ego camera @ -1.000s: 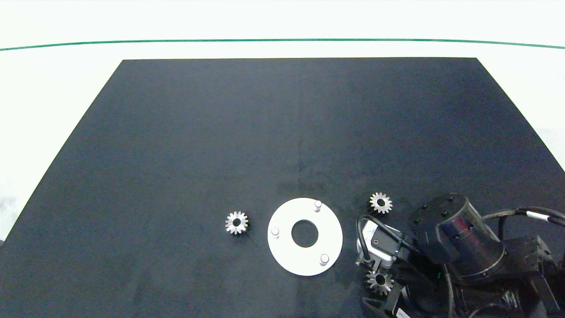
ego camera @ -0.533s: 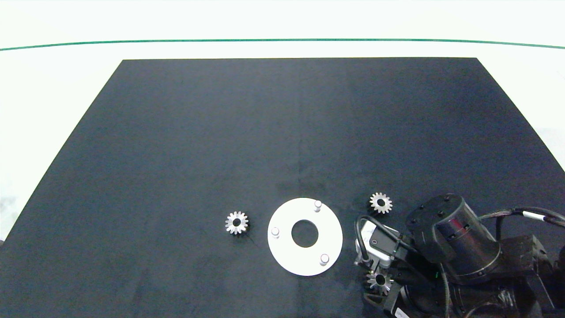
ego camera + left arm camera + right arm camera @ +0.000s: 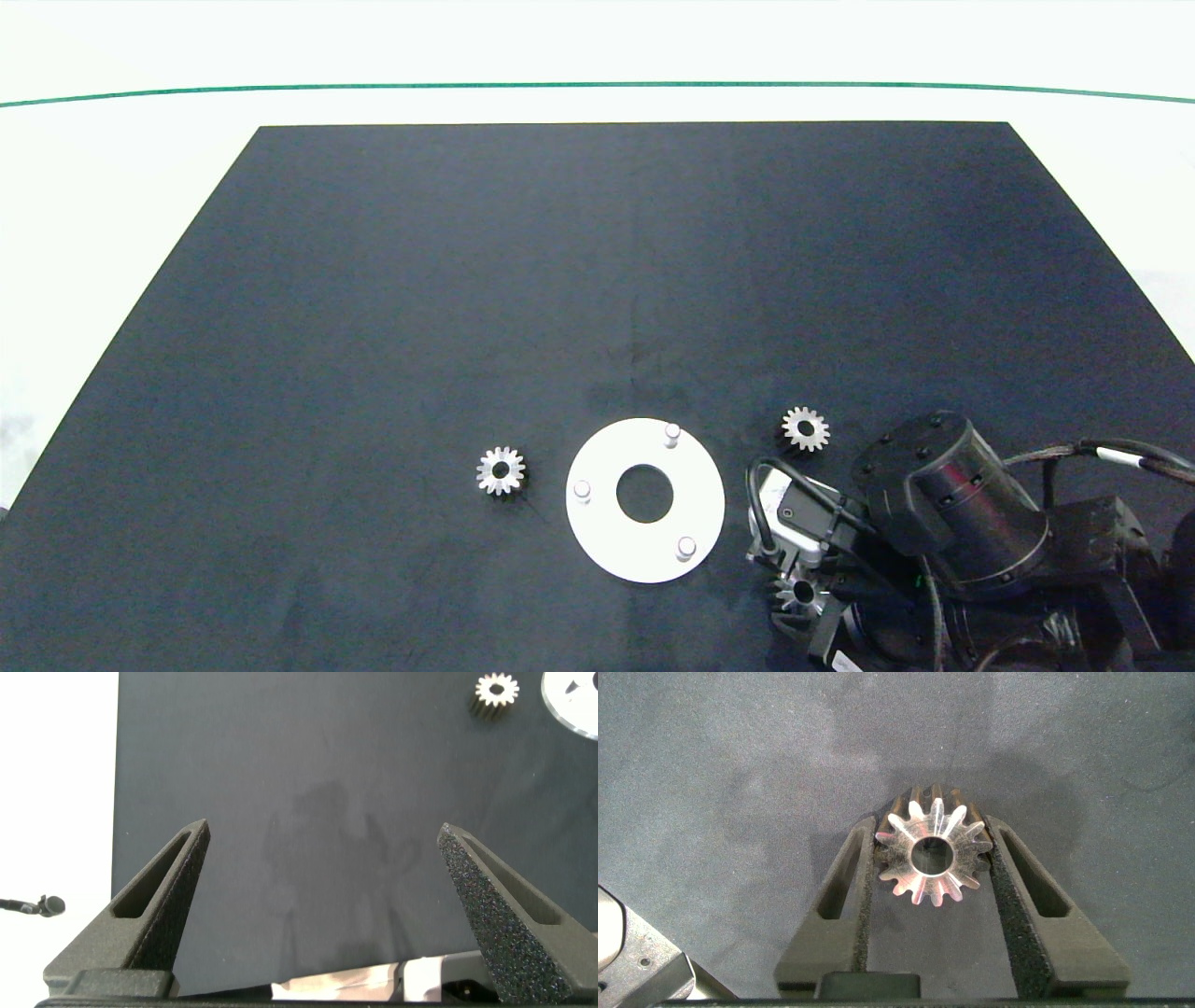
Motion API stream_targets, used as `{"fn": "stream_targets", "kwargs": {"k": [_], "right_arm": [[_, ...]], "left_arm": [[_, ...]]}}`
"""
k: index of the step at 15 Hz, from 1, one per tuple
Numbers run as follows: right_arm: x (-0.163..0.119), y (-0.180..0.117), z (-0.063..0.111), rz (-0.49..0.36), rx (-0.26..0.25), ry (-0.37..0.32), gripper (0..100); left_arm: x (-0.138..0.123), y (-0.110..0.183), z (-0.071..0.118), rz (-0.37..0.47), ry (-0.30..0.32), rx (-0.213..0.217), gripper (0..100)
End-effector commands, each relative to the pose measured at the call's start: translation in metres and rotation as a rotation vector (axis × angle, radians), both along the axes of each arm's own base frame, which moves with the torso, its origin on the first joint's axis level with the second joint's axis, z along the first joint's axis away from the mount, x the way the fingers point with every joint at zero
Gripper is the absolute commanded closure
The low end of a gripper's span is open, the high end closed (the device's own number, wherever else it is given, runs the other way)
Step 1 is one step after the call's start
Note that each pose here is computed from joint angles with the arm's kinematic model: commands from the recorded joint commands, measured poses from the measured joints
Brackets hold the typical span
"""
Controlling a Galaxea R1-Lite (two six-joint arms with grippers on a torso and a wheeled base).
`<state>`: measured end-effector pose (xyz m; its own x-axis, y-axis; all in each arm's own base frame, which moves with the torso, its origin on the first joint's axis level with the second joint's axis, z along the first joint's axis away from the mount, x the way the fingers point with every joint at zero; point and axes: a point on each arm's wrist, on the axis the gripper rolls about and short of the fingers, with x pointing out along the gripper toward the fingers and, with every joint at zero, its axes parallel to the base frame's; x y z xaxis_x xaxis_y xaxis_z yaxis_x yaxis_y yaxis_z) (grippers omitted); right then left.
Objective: Install three planetary gears onto the carrier pins
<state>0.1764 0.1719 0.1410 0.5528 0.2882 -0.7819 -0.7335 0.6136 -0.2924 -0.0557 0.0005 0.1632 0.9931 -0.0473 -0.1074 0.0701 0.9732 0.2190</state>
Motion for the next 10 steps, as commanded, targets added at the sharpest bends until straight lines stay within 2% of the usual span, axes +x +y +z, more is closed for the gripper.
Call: {"fn": "stream_targets", "kwargs": {"k": [1,10], "right_arm": [[0.0017,-0.0020,0.0000,-0.009,-0.002,-0.001,65],[0.0011,-0.0032,0.0005,-0.008,-0.008,-0.003,83]], "left_arm": [[0.0002,0.0000,0.0001,0.000,0.003,0.002,0],[0.0012,0.0000,0.0006,0.000,0.007,0.001,0]]}}
